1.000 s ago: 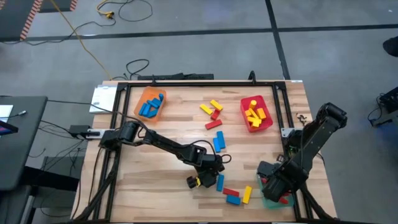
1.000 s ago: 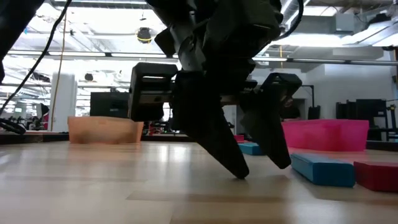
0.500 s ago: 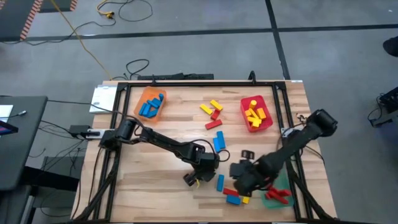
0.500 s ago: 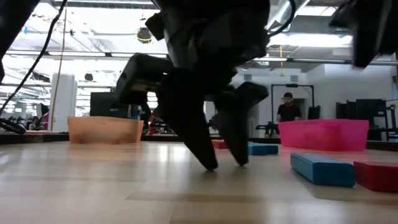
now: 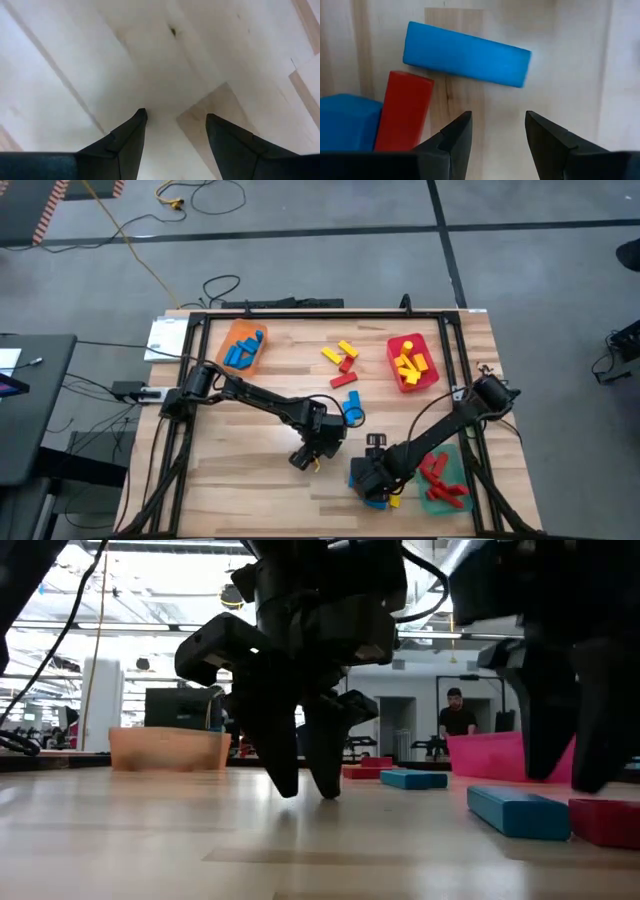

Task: Sort blocks
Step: Put the blue rectangle block into the orange bin

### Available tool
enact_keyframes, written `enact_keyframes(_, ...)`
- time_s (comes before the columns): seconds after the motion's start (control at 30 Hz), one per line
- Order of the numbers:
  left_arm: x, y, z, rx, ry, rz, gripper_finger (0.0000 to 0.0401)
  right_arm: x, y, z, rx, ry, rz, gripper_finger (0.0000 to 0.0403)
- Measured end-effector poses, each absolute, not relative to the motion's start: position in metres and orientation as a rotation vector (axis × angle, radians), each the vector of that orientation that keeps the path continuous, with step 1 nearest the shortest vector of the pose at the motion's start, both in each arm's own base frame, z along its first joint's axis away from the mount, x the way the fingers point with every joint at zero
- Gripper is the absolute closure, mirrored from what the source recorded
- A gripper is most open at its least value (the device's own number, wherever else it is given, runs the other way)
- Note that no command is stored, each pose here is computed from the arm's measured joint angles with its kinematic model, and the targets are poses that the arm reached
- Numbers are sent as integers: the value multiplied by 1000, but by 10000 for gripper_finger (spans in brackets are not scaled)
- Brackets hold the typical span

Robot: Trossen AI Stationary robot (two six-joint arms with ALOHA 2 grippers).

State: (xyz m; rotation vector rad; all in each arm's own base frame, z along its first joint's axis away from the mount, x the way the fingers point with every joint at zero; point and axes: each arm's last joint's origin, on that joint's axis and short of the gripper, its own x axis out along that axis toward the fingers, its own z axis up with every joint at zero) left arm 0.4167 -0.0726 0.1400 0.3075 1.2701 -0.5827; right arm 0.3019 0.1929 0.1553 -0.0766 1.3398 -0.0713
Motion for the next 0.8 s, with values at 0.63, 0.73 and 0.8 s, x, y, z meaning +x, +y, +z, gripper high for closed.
enact_keyframes(0.63,351,-15,189,169,1202,-392,195,342,168,141,-40,1209,-10,207)
enact_keyframes(0.73,331,-17,187,125,1118,-394,195,359,159,145,-46,1084,-41,207)
enact_keyframes(0.8,320,-22,188,108,1034,-403,195,367,152,148,-53,1022,-39,207)
